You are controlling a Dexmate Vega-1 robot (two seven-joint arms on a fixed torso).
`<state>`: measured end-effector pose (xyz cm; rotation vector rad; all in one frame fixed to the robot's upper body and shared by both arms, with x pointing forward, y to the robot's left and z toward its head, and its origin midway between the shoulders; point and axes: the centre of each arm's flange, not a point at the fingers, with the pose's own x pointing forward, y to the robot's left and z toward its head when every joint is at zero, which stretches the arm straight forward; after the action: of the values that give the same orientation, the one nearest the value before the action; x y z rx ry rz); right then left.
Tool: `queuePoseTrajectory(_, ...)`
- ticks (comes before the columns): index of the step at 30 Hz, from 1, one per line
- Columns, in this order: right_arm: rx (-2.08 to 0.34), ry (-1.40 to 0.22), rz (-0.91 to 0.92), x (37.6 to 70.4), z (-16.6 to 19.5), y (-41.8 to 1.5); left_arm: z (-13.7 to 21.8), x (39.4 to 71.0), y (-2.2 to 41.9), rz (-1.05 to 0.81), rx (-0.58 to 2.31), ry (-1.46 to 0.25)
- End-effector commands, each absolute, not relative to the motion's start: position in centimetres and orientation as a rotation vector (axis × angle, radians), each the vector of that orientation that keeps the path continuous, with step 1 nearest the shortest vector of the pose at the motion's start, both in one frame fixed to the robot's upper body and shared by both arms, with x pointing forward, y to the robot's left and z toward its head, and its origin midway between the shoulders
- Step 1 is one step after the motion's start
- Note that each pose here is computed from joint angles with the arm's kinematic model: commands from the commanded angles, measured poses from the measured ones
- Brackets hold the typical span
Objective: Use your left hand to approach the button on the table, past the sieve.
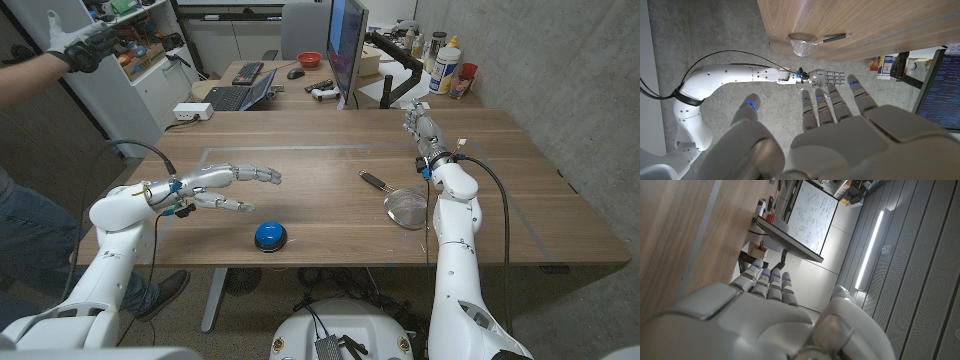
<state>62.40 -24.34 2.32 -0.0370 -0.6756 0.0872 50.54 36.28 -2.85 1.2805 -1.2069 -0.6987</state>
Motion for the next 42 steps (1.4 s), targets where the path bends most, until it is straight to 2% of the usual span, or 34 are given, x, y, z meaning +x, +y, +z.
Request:
queuePoseTrajectory(1,-0.021,-0.713,0.066,62.1,2.2,-24.2,-3.9,50.6,36.0,-0.73,1.309,-1.171)
queuePoseTrajectory(30,-0.05,-0.751,0.049,61.7,2.9,-23.4,-5.8,50.3,37.4,-0.766,1.352,-1.081)
queuePoseTrajectory(42,-0.047,-0.755,0.051,61.8,2.9,-23.5,-6.1,50.5,36.6,-0.799,1.365,-1.074)
